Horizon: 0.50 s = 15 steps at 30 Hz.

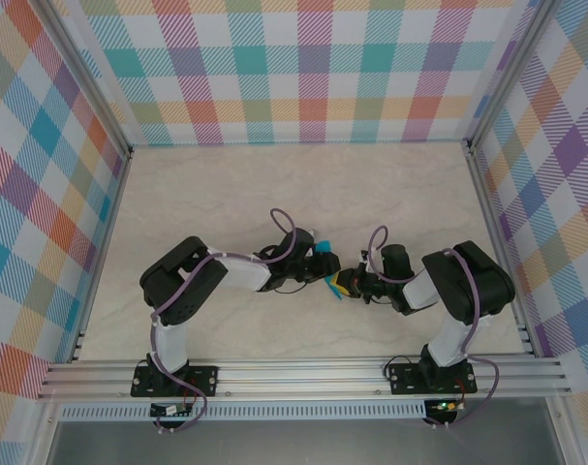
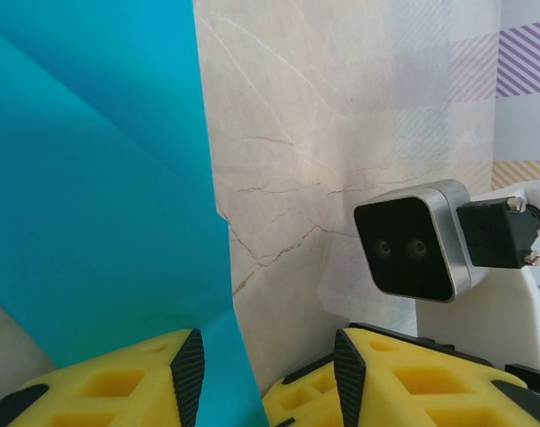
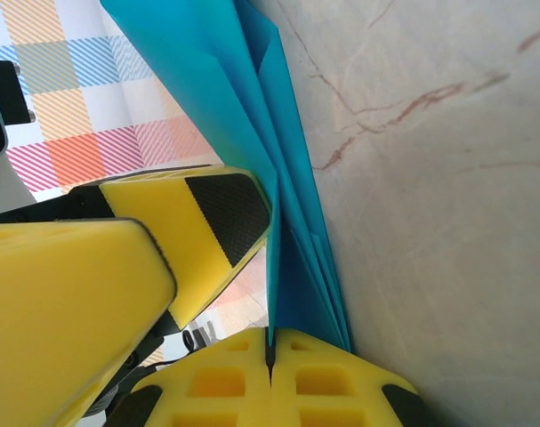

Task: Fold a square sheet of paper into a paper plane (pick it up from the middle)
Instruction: Fold the wing for the fifth time at the center of the table.

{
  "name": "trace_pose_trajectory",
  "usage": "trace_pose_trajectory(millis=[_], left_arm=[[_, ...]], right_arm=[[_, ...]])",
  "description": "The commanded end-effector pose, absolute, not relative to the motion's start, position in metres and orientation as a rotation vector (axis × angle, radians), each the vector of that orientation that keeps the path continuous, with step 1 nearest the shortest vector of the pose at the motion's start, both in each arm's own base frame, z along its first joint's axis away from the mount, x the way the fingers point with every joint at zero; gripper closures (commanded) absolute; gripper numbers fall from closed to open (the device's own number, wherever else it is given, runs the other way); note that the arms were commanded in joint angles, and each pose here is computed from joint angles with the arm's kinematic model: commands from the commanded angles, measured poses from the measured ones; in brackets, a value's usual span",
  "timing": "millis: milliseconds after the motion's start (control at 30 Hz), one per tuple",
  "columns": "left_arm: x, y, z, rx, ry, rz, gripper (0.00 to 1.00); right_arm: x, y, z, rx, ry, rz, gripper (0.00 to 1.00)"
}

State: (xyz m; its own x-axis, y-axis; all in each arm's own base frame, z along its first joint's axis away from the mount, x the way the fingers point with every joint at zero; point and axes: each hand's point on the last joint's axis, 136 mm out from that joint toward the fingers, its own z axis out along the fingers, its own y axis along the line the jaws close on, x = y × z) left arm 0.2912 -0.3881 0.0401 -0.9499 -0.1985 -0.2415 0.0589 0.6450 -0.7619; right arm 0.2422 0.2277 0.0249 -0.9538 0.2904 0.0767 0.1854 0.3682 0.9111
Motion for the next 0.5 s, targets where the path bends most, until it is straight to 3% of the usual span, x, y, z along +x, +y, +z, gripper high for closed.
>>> trace_pose_trajectory(millis=[0, 467], left_arm=[[0.285, -0.387, 0.021, -0.118, 2.633, -1.152, 0.55], [0.280, -0.388, 0.016, -0.086, 2.667, -1.155, 0.56]], right_arm=[[0.227, 0.218, 0.001, 0.548, 2.643, 1.576, 0.96], [0.211, 0.208, 0.000, 0.474, 2.804, 1.414, 0.87]])
